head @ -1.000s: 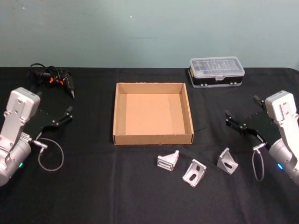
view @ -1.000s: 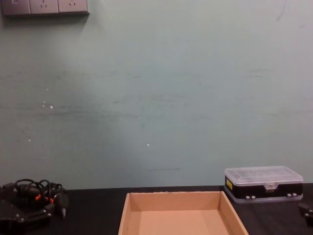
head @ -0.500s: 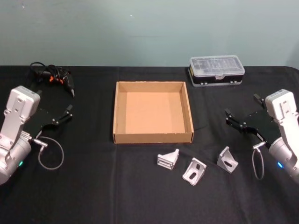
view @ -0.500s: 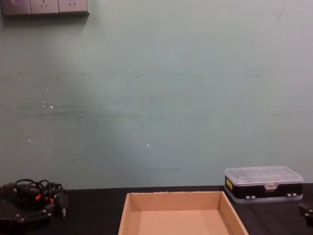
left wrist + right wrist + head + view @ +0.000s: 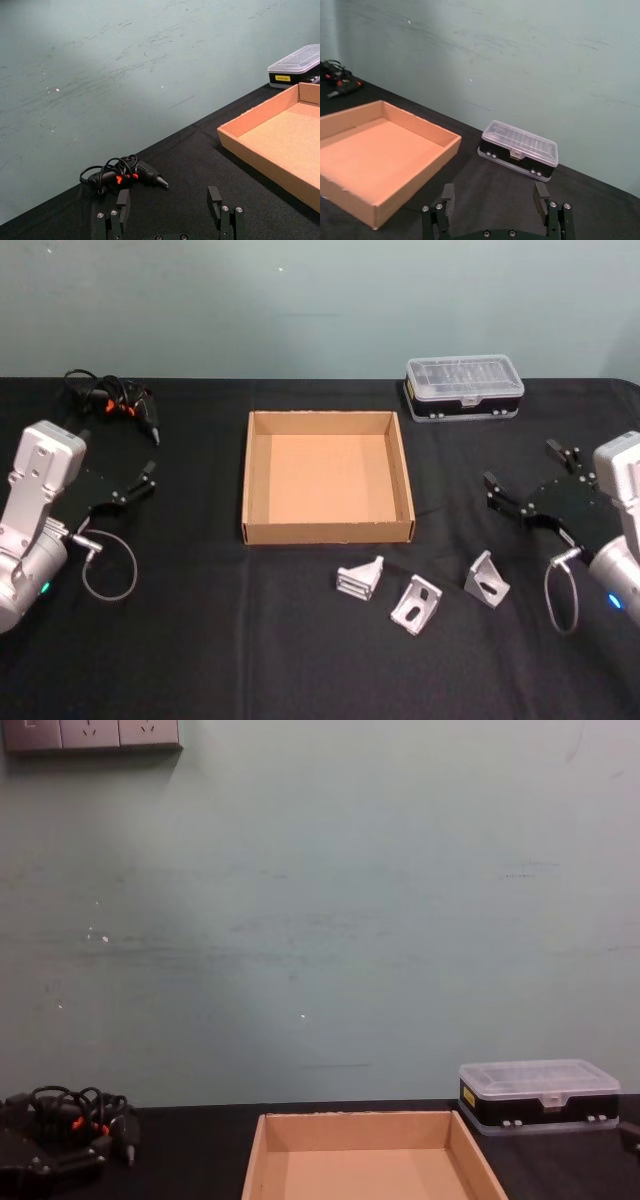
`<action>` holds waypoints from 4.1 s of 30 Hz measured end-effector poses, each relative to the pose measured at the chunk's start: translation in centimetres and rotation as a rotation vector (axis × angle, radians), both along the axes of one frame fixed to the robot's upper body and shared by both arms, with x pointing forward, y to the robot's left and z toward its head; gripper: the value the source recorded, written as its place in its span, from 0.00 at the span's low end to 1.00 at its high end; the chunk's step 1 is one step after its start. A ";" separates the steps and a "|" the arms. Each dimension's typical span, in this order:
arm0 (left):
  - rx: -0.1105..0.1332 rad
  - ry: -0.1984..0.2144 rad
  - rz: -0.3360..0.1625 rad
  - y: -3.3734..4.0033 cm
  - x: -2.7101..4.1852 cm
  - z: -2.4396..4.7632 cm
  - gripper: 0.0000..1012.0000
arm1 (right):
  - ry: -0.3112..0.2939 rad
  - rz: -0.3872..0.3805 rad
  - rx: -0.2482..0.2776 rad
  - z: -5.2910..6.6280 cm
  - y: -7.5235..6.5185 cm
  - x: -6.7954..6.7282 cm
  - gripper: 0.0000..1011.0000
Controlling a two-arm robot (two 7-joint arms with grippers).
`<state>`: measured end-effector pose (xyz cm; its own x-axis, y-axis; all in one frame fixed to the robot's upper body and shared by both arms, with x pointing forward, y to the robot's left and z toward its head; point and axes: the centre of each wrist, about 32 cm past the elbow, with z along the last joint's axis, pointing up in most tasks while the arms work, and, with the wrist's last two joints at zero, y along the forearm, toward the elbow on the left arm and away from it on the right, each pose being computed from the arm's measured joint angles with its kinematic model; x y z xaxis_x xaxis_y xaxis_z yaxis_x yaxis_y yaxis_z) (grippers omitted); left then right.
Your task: Use one hand to pick up the angle iron from the table and place it into the box.
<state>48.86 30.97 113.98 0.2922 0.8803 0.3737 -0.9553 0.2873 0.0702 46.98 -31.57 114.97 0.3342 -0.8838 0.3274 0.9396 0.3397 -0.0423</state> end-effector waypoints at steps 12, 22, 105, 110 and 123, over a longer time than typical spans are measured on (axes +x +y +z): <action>0.000 0.000 0.000 0.00 0.00 0.00 1.00 | 0.076 0.056 0.051 2.4 -0.1 -4.3 0.99; 0.000 0.000 0.000 0.00 0.00 0.00 1.00 | 0.242 0.097 0.055 4.7 -0.4 -7.6 0.99; 0.000 0.000 0.000 0.00 0.00 0.00 1.00 | 0.444 0.201 -0.050 1.5 0.0 -3.1 0.45; 0.000 0.000 0.000 0.00 0.00 0.00 1.00 | 0.444 0.201 -0.050 1.5 -0.1 -3.2 0.45; 0.000 0.000 0.000 0.00 0.00 0.00 1.00 | 0.422 0.203 -0.036 1.7 0.0 -3.4 0.45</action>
